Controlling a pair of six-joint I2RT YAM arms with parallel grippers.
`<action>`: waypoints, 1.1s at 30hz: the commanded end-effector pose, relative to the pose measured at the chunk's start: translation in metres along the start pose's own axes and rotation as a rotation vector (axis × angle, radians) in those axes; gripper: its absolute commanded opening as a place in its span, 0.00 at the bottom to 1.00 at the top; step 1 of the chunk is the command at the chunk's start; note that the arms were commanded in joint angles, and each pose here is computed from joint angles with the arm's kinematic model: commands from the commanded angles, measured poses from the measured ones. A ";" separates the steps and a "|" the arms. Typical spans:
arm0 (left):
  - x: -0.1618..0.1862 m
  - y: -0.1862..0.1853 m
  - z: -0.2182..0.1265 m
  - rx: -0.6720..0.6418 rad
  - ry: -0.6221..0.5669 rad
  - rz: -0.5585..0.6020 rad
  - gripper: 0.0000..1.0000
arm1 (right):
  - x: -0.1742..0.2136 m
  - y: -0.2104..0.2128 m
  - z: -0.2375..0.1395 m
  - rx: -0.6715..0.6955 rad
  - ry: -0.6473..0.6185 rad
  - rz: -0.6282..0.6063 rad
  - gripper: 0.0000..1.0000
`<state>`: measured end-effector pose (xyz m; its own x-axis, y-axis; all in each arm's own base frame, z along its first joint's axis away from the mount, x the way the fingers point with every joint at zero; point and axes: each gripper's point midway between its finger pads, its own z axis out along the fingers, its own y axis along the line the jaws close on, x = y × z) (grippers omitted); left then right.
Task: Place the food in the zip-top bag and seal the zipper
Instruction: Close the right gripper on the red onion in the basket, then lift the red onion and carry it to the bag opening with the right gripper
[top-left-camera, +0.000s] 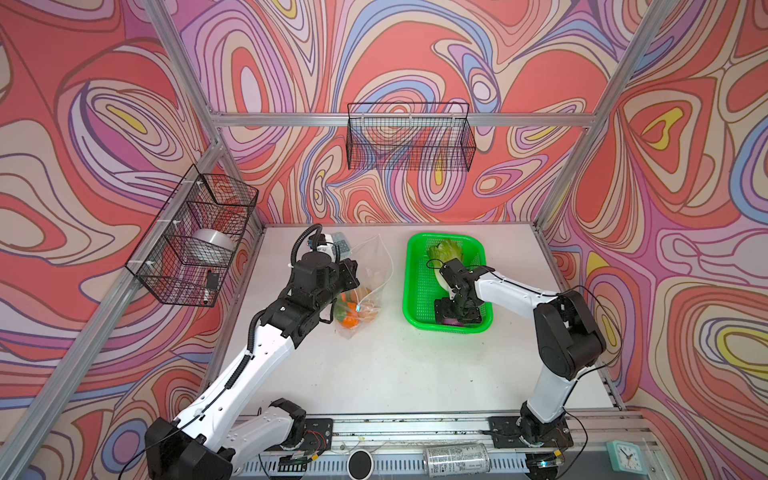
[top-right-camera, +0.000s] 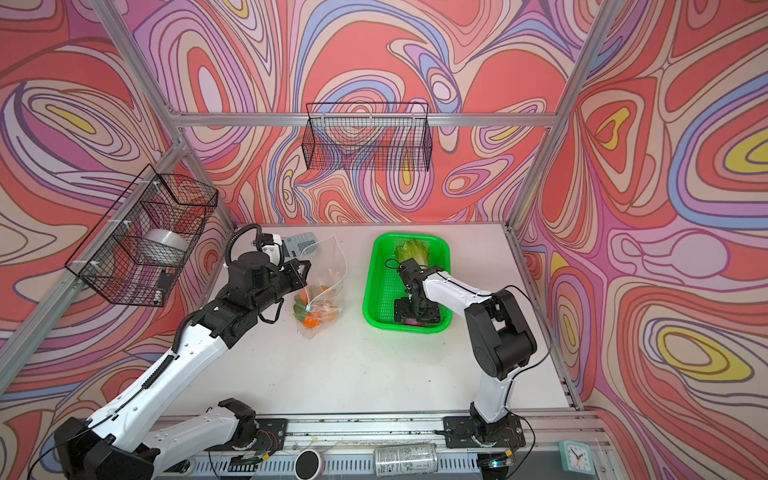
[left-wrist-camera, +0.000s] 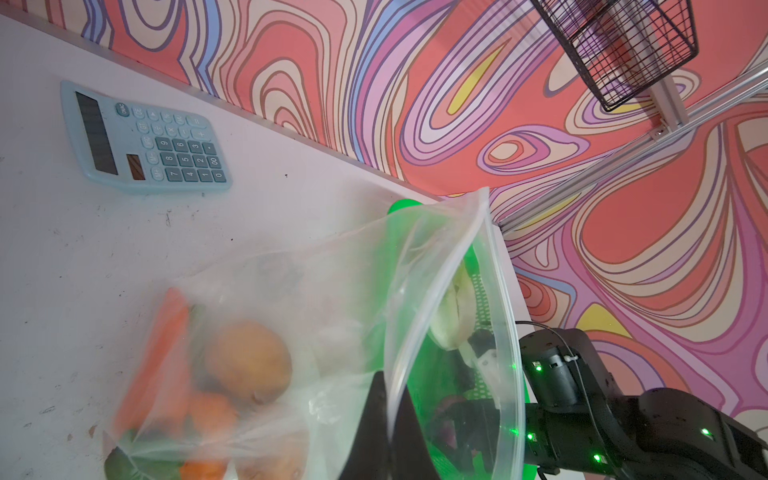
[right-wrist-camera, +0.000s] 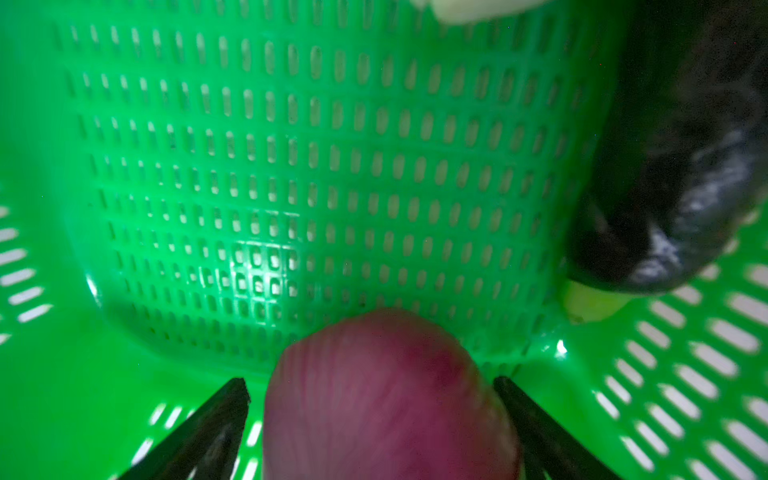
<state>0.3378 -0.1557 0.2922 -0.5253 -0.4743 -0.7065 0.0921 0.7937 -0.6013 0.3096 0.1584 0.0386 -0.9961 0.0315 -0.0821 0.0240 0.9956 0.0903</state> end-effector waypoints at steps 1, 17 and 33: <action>-0.003 0.000 -0.003 -0.003 -0.008 -0.010 0.00 | -0.009 0.000 -0.001 0.017 -0.032 0.005 0.92; -0.003 0.003 -0.008 -0.013 -0.021 -0.007 0.00 | -0.041 0.012 -0.052 -0.040 -0.215 0.006 0.58; 0.000 0.001 -0.005 0.005 -0.008 -0.020 0.00 | -0.086 0.065 -0.179 -0.333 -0.529 -0.074 0.53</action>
<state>0.3322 -0.1508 0.2967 -0.5112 -0.4813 -0.7120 0.0901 0.7939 -0.6014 0.3685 0.1833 0.1626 -0.8992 0.0672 -0.4323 -0.0438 0.9694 0.2417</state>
